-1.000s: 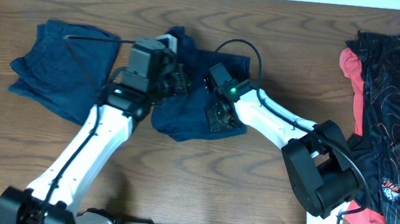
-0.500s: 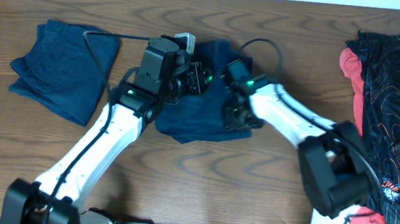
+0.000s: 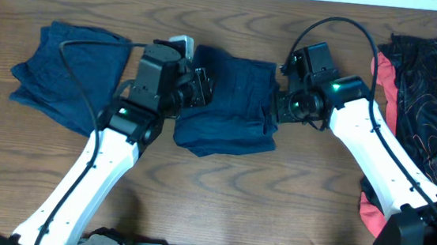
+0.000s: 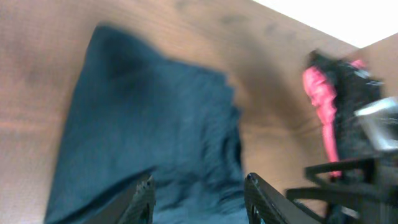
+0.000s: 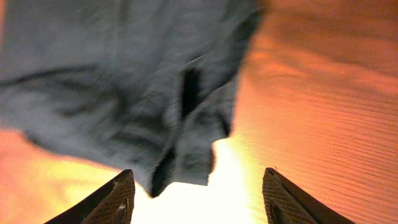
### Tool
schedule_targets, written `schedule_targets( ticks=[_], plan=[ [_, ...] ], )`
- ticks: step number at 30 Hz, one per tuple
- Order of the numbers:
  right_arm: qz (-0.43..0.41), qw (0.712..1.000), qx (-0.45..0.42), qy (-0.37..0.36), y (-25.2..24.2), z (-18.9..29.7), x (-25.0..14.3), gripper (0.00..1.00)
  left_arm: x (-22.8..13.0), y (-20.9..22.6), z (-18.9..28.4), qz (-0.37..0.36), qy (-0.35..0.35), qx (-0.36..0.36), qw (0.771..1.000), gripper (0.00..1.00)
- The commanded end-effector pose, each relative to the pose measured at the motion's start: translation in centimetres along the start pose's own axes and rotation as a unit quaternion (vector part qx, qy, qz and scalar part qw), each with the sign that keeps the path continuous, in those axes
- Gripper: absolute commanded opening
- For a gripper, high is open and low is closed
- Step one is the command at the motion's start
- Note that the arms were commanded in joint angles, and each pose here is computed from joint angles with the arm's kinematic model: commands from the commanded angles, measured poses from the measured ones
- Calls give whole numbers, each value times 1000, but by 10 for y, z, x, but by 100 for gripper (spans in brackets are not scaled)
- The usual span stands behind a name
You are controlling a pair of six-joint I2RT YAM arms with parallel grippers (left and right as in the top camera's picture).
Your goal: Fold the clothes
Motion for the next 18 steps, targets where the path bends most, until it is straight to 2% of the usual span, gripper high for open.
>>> schedule_targets(
  ticks=[1, 6, 11, 13, 16, 18],
  plan=[
    [53, 993, 101, 19, 32, -10, -4, 66, -9, 21, -20, 7, 27, 50, 998, 48],
    [66, 992, 106, 38, 42, -32, -7, 65, -34, 48, -55, 21, 88, 94, 992, 48],
    [62, 988, 100, 102, 44, -68, -26, 64, -63, 75, -82, 36, 153, 137, 978, 48],
    [46, 986, 79, 139, 38, -85, -39, 56, -77, 84, -87, 44, 183, 152, 970, 48],
    [1, 980, 1, 199, 15, -104, -60, 40, -97, 97, -84, 55, 230, 182, 954, 47],
    [-28, 973, -62, 218, -4, -111, -69, 36, -108, 104, -78, 62, 257, 202, 943, 36]
  ],
)
Point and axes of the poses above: each gripper's point midway between its finger pads, its own z axis back along the fingers, its own y axis along the line the jaws close on, x = y × z, the point moved 4 cm from there along z, back along the fingers, and after that the axes turned 4 degrees about z, right-handed, at the moved point
